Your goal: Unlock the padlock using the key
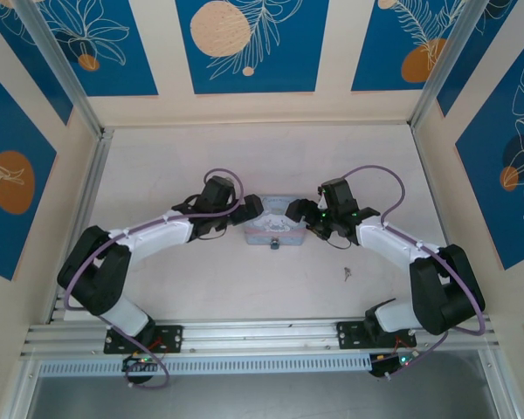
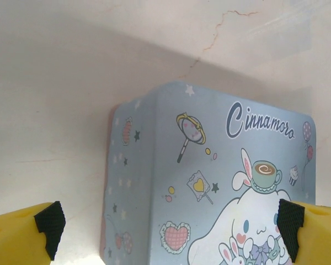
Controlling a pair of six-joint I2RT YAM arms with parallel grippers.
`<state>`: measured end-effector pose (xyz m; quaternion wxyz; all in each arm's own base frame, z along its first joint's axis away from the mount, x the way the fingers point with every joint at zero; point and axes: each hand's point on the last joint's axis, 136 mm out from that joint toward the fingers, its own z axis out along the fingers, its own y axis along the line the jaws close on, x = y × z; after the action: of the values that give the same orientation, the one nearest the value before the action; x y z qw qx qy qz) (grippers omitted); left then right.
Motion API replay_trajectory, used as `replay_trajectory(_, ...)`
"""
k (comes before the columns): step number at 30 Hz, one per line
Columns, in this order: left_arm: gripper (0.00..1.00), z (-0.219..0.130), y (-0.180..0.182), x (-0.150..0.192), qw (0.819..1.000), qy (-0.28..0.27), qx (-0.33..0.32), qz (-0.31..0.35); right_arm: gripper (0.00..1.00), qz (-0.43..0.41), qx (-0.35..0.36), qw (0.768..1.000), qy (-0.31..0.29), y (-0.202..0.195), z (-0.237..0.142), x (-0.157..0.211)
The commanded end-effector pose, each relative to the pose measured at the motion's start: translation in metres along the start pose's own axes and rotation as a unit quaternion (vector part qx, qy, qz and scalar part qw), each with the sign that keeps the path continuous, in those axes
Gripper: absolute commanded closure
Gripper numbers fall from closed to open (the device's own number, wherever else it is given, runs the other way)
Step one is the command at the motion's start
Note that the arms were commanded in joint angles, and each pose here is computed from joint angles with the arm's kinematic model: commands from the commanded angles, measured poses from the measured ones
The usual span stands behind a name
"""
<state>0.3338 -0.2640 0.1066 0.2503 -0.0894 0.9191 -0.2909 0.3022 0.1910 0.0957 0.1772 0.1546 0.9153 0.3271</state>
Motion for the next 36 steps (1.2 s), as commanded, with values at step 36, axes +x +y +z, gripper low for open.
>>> replay_trajectory(36, 0.0, -0.051, -0.019, 0.001, 0.997, 0.018, 0.032, 0.062, 0.4, 0.057, 0.255, 0.965, 0.013, -0.137, -0.095, 0.065)
